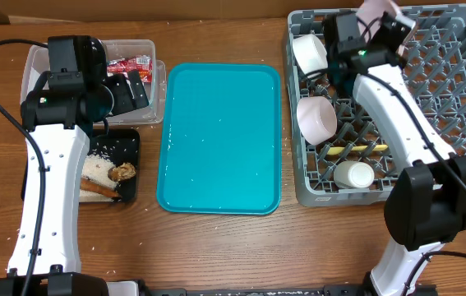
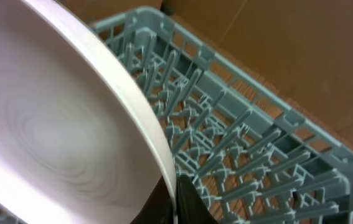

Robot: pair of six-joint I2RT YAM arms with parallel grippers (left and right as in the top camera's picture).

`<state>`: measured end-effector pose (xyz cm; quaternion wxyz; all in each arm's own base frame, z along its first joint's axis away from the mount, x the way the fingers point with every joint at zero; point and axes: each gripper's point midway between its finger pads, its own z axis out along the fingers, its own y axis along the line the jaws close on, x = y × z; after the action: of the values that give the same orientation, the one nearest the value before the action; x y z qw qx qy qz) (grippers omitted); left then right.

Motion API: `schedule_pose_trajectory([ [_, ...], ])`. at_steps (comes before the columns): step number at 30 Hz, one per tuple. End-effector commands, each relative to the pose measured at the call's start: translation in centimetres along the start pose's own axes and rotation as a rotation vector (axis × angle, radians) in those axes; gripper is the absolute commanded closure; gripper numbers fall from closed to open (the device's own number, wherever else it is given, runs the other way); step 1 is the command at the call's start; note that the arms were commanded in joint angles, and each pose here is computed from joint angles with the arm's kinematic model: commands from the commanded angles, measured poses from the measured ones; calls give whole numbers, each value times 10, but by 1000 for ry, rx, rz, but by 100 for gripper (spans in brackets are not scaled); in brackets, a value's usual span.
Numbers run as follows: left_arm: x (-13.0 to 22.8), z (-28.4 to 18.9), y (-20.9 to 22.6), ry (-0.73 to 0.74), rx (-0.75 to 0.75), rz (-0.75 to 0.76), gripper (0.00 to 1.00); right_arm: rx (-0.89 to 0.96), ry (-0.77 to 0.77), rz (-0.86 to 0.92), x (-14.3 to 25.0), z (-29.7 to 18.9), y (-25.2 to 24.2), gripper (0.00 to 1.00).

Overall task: Sort waste into correct bins and load items into the dishwasher
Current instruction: 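Stand the white plate upright in the rack and release it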

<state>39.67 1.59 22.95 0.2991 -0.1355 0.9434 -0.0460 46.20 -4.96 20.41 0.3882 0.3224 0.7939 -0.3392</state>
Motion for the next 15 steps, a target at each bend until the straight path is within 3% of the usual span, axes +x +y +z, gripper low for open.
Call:
schedule_pose_trajectory([
  [1,-6,-5,-5,-18,17,-3,0,-13,8,12,11,2,4,96],
  [5,-6,-5,-5,-18,17,-3,0,-57,66,-8,27,4,13,92],
  [8,-6,-5,-5,-18,17,-3,0,-68,74,-6,28,4,14,41],
  [9,-6,-5,-5,-18,17,-3,0,-68,74,-5,27,4,14,34],
  [15,-6,-5,-5,-18,17,-3,0,-109,61,41,-5,-22,-4,25],
])
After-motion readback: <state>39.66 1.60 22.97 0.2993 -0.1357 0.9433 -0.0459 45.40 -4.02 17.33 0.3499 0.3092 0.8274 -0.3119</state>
